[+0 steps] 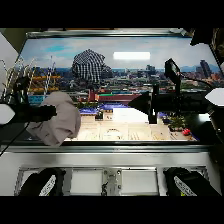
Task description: Fold the clothes and pants, and hang the long-sleeved shirts on hangers.
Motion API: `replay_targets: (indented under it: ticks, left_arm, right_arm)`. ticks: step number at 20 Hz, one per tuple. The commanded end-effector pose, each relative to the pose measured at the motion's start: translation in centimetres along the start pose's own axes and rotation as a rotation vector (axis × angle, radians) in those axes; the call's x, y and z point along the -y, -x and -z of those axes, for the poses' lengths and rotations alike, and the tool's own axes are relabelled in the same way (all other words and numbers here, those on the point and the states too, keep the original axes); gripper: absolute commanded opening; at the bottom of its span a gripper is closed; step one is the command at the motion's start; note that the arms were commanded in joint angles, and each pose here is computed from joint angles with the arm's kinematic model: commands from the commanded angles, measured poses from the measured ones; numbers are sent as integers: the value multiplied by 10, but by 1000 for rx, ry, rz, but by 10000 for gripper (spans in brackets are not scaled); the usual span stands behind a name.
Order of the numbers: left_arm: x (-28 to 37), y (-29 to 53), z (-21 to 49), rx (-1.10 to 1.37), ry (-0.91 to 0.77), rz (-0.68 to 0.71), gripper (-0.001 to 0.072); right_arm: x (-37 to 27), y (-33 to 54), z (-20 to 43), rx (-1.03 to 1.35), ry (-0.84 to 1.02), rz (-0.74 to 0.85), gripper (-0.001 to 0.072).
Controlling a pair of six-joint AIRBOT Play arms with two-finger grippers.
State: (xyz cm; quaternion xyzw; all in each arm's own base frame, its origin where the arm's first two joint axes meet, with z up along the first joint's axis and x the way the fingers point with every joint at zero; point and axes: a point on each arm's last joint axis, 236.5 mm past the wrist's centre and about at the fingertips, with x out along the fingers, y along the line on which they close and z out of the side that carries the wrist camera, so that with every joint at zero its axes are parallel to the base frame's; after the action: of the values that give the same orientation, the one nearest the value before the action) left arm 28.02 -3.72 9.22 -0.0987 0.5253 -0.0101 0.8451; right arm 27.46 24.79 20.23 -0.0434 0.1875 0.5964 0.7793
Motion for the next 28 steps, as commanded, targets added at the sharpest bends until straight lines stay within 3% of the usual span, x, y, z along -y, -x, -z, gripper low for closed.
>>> replay_targets:
  ticks: [1, 4, 7, 10, 14, 15, 16, 17, 19, 21, 22, 23, 24, 26, 28]
  left_arm:
    - [76, 92, 2, 193, -123, 202, 15]
    - [130, 123, 12, 247, -172, 377, 15]
    - [173, 103, 24, 185, -263, 425, 15]
    - [219, 56, 30, 106, -319, 438, 15]
    - [276, -12, 15, 123, -317, 468, 16]
    - [282, -26, 7, 127, -306, 460, 105]
    - [283, -39, -5, 121, -290, 438, 475]
    - [276, -50, -19, 107, -265, 402, 712]
    - [241, -71, -41, 51, -237, 294, 708]
    - [183, -95, -48, -50, -204, 166, 708]
    - [156, -106, -43, -100, -174, 116, 709]
    - [130, -119, -36, -139, -145, 75, 708]
    - [103, -132, -26, -180, -109, 36, 708]
    - [55, -158, -4, -241, -14, -23, 708]
    - [29, -178, 10, -260, 149, 2, 708]
  right_arm:
    - [-3, 0, -7, 30, -12, -13, 21]
    - [-8, 1, -20, 83, -32, -35, 21]
    - [-15, 4, -39, 164, -57, -67, 21]
    - [39, 22, -33, 165, -69, 136, 20]
    - [134, 89, 11, 68, -192, 536, 20]
    - [152, 110, 32, 19, -244, 625, 20]
    - [164, 129, 51, -23, -310, 695, 21]
    - [175, 149, 73, -61, -405, 771, 21]
    - [183, 181, 115, -139, -585, 883, 26]
    - [179, 192, 149, -215, -719, 896, 34]
    - [174, 188, 165, -251, -776, 863, 156]
    - [167, 181, 180, -287, -819, 821, 433]
    - [164, 174, 193, -309, -856, 793, 630]
    - [156, 157, 221, -343, -931, 737, 645]
    - [149, 145, 249, -372, -1002, 702, 645]
